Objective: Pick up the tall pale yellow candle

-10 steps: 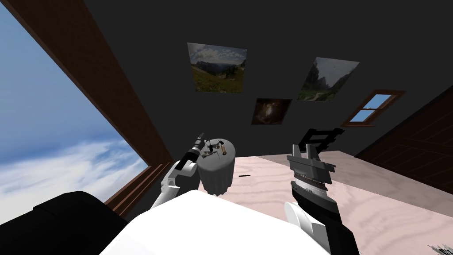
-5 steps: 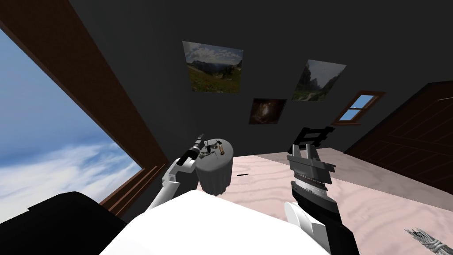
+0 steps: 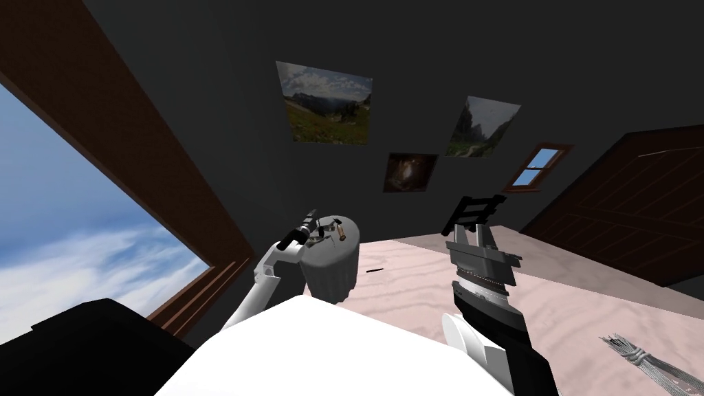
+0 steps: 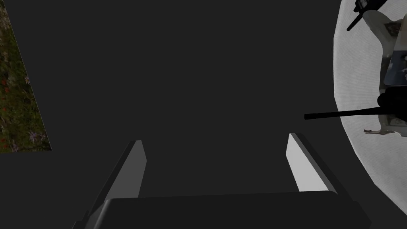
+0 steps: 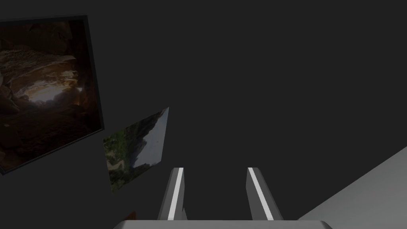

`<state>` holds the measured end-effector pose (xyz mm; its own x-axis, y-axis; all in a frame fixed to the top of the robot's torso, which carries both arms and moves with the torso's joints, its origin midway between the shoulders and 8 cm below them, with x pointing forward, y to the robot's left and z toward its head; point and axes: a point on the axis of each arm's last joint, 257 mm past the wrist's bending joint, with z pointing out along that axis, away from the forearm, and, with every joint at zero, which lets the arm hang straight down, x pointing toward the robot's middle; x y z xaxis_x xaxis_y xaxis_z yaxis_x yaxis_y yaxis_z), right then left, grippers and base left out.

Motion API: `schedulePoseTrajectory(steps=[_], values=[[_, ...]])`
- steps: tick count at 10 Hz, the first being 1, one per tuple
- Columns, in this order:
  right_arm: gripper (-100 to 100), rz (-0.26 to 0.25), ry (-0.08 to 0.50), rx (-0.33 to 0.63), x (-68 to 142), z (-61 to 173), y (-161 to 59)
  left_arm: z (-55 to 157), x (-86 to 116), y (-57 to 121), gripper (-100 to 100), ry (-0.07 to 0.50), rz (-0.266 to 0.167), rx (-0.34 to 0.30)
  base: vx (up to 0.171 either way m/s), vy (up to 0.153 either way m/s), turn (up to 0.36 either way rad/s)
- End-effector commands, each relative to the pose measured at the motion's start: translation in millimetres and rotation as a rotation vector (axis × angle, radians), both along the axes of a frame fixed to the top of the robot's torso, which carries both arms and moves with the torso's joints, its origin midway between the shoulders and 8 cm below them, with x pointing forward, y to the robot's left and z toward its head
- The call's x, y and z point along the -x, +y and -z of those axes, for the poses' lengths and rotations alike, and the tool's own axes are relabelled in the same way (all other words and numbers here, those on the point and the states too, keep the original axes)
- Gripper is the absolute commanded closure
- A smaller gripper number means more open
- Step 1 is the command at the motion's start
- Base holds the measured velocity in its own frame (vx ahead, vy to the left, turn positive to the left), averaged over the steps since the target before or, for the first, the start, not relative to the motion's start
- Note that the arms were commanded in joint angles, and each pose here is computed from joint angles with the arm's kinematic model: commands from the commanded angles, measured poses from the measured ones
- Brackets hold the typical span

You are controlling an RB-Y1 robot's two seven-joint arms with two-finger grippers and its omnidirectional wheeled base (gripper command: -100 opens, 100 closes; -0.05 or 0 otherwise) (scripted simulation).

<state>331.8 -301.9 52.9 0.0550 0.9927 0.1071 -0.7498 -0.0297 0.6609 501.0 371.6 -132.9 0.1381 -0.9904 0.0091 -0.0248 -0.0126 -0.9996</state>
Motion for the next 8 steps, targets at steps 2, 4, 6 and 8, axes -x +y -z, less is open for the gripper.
schedulePoseTrajectory(steps=[2, 4, 6, 8], values=[[0, 0.000, 0.000, 0.000, 0.0, 0.0, 0.0, 23.9, -4.2, 18.0, -100, 0.088, -0.028, 0.031, 0.004, -0.010, -0.068], [0, 0.000, 0.000, 0.000, 0.0, 0.0, 0.0, 37.5, -5.6, 29.1, -100, 0.140, -0.047, 0.050, 0.006, -0.005, -0.056], [0, 0.000, 0.000, 0.000, 0.0, 0.0, 0.0, 54.0, -5.1, 40.6, -100, 0.203, -0.069, 0.072, 0.008, -0.001, -0.062], [0, 0.000, 0.000, 0.000, 0.0, 0.0, 0.0, 68.9, -3.6, 51.7, -100, 0.260, -0.091, 0.094, 0.009, 0.004, -0.061]])
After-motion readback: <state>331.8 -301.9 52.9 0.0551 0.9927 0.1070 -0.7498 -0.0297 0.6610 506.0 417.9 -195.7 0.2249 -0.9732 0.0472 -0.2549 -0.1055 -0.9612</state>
